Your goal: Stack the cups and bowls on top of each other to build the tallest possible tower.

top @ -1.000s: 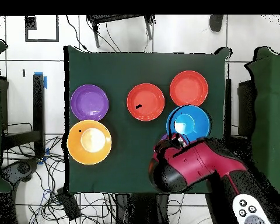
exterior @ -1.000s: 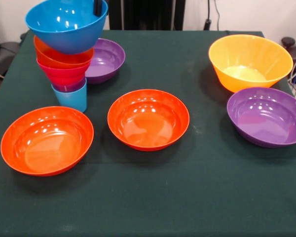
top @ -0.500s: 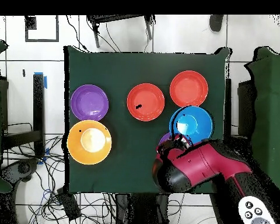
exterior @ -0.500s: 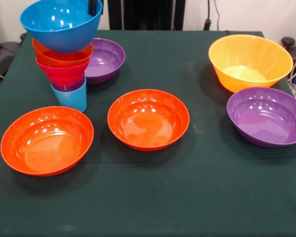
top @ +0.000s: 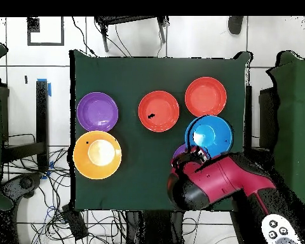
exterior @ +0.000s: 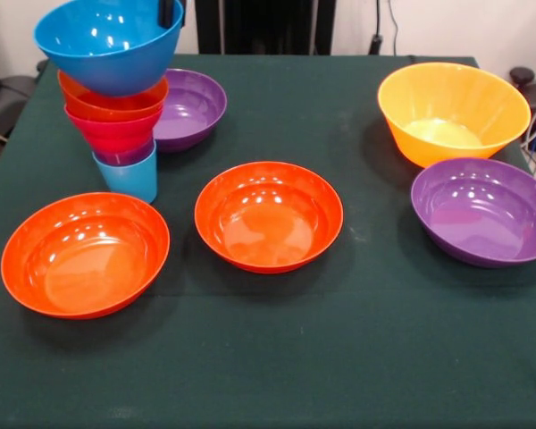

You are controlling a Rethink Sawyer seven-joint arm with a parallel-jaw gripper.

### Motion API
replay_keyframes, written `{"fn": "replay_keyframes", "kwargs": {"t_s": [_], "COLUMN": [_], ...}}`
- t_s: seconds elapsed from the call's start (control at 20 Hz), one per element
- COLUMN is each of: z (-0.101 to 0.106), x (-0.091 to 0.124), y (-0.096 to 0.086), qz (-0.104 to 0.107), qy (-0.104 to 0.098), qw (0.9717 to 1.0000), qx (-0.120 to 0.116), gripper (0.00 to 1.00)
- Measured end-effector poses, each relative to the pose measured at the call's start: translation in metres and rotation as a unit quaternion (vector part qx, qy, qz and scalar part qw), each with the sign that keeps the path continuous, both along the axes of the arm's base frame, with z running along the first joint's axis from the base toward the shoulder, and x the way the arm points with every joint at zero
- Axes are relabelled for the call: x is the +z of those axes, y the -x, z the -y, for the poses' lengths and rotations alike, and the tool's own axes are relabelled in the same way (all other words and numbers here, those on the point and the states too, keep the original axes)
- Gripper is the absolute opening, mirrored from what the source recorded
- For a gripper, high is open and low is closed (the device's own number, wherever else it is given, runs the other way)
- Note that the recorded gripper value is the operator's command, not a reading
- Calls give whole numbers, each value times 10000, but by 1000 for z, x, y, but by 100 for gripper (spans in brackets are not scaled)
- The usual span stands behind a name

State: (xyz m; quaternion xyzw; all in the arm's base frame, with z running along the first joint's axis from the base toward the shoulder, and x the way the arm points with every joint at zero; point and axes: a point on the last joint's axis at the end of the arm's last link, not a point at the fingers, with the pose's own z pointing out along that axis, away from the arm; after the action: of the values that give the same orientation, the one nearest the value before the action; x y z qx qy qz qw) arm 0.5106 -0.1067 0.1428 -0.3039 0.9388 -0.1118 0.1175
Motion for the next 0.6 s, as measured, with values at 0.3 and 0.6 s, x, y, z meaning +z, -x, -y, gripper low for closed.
{"fn": "replay_keyframes", "kwargs": {"t_s": [0.3,0.6], "z": [-4,-7], "x": [0,1], "y": [-2,-4], "qz": [91,136], "qy": [-69,-106], "qw": [9999,9998], "qx": [57,107], "gripper": [0,0]}}
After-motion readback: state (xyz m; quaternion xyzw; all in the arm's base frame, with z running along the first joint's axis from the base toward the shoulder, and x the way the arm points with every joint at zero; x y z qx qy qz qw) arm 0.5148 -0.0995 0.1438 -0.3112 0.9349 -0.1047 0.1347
